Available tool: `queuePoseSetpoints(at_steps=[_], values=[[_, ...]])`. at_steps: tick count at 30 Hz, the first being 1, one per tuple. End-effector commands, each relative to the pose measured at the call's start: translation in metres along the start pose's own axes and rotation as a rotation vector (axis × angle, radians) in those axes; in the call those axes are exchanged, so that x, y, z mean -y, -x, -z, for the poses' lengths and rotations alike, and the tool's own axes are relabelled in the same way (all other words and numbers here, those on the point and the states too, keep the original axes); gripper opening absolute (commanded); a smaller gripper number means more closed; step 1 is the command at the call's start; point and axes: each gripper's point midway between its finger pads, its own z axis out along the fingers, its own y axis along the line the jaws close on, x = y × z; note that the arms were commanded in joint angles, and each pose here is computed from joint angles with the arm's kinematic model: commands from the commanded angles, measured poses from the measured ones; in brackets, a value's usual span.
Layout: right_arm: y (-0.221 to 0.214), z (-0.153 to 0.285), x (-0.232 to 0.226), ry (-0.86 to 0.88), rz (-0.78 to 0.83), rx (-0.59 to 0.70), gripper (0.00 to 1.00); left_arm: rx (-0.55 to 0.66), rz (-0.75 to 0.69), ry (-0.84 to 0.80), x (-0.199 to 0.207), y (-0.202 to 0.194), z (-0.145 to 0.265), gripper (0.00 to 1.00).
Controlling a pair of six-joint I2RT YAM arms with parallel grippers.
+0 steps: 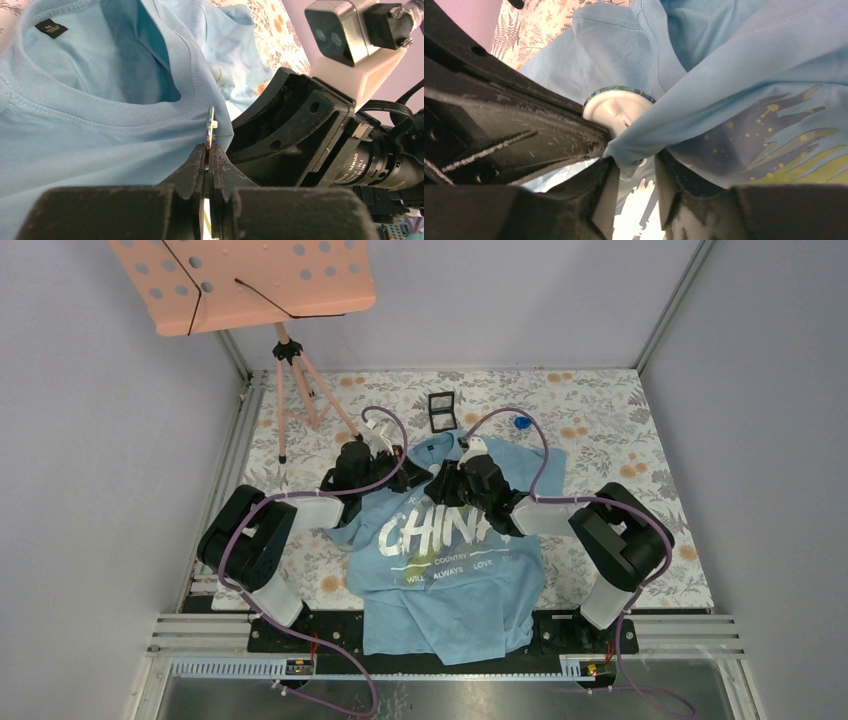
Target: Pin the brooch onto the clothing
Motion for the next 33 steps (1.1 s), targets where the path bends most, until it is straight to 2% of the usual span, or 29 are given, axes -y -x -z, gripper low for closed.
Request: queuePoseSetpoints(at_steps=[1,6,15,23,33], values=[[0.019,-0.015,-0.015,0.035,-0.006,0.071,0.33,0.052,-0.058,-0.117,0.027,0.017,0.006,0.00],[0.010,-0.020,-0.007,0.022,-0.021,0.063,0.19,0.069,-0.043,-0.134,0.033,0.020,0.008,0.00],[0.007,-0.015,-0.011,0.048,-0.003,0.049,0.18,0.080,-0.029,-0.151,0.034,0.021,0.009,0.00],[0.002,-0.018,-0.017,0.076,0.017,0.009,0.08,0.090,-0.035,-0.203,0.044,0.023,0.011,0.00],[-0.005,-0.022,-0.013,0.066,-0.024,-0.034,0.03,0.102,-0.093,-0.277,0.056,0.022,0.021,0.00]])
